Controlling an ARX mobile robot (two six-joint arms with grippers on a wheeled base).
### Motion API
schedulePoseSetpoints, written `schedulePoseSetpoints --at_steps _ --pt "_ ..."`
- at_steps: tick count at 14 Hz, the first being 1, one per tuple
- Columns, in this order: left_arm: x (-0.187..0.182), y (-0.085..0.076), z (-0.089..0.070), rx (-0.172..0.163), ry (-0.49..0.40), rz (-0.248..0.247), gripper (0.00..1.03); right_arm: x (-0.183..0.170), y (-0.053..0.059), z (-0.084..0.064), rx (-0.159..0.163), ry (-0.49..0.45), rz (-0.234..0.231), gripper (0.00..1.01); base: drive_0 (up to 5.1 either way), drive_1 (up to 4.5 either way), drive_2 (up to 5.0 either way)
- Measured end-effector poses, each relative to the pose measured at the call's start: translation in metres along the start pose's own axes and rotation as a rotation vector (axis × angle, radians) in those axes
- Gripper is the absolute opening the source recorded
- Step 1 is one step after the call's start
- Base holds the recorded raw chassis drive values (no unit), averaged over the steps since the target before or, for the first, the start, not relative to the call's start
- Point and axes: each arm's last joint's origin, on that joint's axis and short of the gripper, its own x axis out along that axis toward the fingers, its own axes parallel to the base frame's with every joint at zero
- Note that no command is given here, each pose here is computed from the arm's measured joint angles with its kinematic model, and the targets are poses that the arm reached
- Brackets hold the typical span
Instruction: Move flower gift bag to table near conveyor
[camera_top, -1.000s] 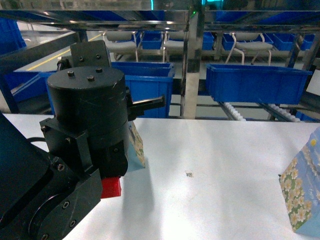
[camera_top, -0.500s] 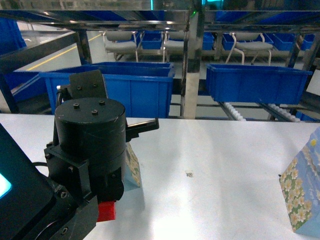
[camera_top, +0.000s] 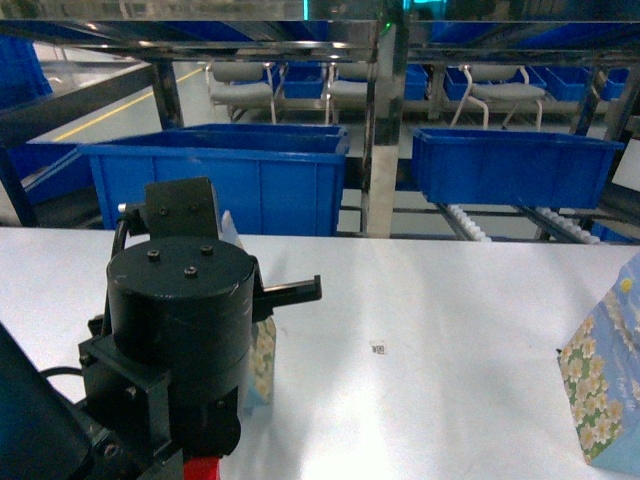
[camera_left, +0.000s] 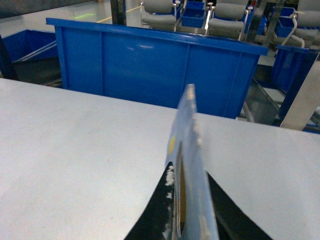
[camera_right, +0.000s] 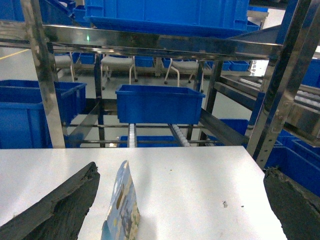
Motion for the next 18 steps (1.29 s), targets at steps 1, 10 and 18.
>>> schedulePoseSetpoints --at_steps 1,10,18 --pt "-0.001 0.000 -0.001 0.002 0.003 0.000 0.15 0.000 0.000 0.000 0.000 0.000 0.000 0.98 0.0 0.00 0.0" --pt "0.005 0.025 0.088 -0.041 -0.166 -0.077 0.98 0.000 0.000 0.000 0.000 0.000 0.000 0.98 0.0 0.00 0.0" --pt "-0.055 0.077 0.193 0.001 -0.407 -0.082 0.98 0.000 0.000 0.000 0.000 0.000 0.000 0.98 0.0 0.00 0.0"
